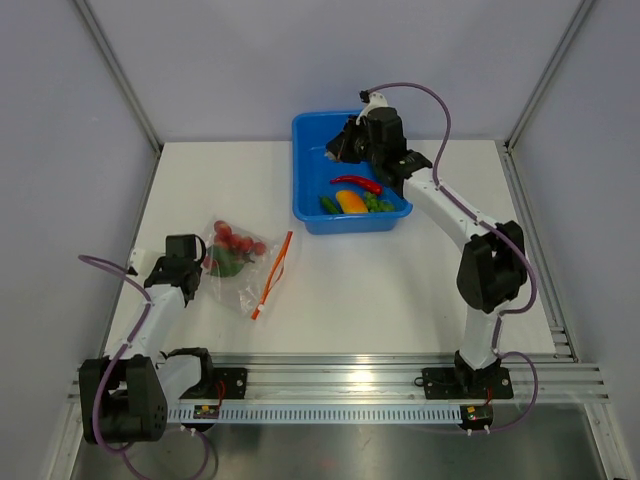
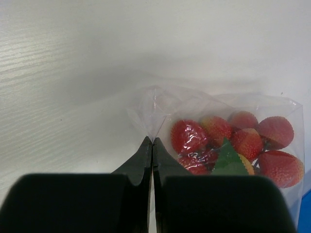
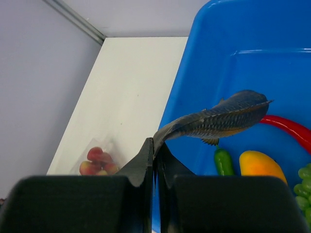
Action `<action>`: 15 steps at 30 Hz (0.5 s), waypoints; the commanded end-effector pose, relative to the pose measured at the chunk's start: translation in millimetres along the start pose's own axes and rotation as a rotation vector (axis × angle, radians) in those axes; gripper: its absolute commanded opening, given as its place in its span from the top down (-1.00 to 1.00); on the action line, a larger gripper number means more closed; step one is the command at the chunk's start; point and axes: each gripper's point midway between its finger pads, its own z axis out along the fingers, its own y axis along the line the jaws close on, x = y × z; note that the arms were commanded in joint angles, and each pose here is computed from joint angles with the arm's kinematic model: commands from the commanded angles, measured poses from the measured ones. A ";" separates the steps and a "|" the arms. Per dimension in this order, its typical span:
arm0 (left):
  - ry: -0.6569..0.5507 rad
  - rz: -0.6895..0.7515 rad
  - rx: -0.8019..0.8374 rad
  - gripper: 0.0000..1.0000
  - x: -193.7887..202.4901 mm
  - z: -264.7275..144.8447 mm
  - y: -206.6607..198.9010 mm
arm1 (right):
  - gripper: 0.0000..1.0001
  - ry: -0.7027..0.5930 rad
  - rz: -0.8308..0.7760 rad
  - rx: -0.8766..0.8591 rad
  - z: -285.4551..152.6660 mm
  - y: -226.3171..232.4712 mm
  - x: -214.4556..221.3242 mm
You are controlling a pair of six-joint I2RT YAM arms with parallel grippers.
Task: Open the zip-top bag and remove the fake food
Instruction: Place the fake fish in the bin.
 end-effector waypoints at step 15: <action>0.004 -0.002 0.005 1.00 -6.5 -4.2 -14.8 | 0.92 -0.107 0.141 -0.175 87.4 -14.4 -28.1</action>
